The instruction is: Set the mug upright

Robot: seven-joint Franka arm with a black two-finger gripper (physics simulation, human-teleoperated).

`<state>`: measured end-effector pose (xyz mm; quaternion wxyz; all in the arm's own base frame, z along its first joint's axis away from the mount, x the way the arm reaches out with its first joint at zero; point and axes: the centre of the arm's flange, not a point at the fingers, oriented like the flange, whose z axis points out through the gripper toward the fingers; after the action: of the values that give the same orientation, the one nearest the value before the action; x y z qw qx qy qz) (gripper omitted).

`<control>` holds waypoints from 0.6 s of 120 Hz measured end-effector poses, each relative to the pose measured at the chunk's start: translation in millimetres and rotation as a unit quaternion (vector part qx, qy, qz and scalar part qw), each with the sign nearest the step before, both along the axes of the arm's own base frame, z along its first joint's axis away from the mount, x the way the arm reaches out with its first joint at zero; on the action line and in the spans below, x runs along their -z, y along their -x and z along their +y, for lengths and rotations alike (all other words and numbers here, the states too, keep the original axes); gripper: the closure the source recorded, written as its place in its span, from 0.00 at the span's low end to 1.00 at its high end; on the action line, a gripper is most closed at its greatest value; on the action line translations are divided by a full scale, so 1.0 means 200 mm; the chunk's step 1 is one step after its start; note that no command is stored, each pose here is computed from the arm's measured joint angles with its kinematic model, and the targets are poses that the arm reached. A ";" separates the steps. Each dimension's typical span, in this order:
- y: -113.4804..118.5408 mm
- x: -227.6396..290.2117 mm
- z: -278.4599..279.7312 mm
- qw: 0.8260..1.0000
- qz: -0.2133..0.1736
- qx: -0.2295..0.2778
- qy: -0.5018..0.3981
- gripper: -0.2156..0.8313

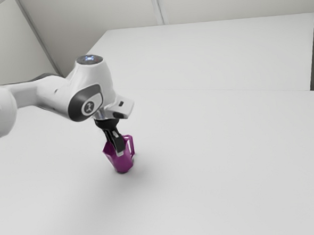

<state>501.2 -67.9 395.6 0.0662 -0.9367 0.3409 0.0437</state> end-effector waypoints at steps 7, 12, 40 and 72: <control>-0.01 -0.08 -0.08 1.000 -0.011 0.013 0.000 0.25; -0.03 -0.14 -0.10 1.000 -0.021 0.012 0.002 0.24; -0.17 -0.49 0.04 0.987 -0.057 -0.137 0.053 0.22; -0.30 -0.91 0.12 0.966 -0.066 -0.234 0.084 0.21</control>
<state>561.5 -44.6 578.3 -0.0027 -0.9934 0.1100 -0.0332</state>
